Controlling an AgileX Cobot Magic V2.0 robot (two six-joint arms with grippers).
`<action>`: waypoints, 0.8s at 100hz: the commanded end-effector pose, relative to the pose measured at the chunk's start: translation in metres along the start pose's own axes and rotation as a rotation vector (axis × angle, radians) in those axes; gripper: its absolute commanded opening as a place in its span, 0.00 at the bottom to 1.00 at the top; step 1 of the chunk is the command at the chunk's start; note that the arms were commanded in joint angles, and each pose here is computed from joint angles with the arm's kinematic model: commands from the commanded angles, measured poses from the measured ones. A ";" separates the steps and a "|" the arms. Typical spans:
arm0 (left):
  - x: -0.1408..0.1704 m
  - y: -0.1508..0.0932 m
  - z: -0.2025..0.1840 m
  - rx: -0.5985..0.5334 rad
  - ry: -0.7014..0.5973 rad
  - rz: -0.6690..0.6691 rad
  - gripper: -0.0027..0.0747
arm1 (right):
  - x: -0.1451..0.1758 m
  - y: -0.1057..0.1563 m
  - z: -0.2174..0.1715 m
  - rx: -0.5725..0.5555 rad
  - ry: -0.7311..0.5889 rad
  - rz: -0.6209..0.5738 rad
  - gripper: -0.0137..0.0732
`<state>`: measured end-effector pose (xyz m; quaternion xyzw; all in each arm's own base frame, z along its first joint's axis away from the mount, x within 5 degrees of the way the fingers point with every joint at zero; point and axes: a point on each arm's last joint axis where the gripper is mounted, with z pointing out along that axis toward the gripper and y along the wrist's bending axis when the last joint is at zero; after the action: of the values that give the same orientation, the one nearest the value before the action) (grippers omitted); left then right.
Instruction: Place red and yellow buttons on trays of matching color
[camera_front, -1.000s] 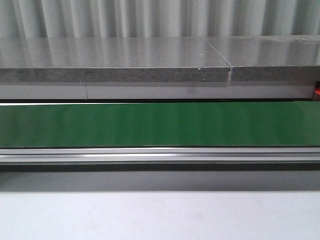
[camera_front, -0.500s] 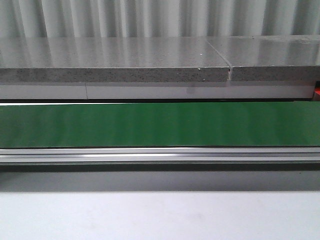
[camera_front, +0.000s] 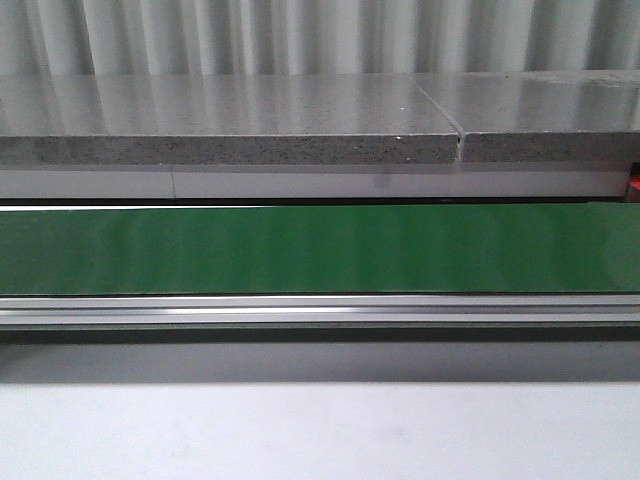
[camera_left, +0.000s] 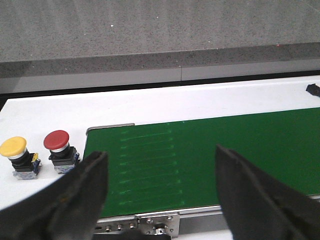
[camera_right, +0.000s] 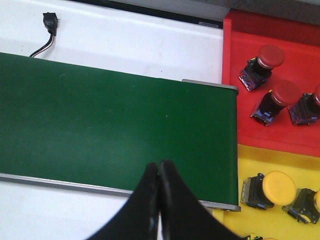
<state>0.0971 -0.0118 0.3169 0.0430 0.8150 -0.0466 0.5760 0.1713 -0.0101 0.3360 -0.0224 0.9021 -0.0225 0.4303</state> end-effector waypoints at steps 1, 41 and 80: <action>-0.015 0.000 -0.004 0.002 -0.099 -0.011 0.72 | -0.014 -0.001 -0.010 0.015 -0.104 -0.010 0.08; -0.080 0.023 0.010 -0.161 -0.094 -0.201 0.71 | -0.014 -0.001 -0.010 0.015 -0.104 -0.010 0.08; -0.106 0.091 0.101 -0.308 0.216 -0.417 0.70 | -0.014 -0.001 -0.010 0.015 -0.104 -0.010 0.08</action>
<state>0.2183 0.0537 0.3744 -0.1817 0.8758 -0.0214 0.4467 0.1713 -0.0101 0.3360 -0.0224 0.9021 -0.0225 0.4303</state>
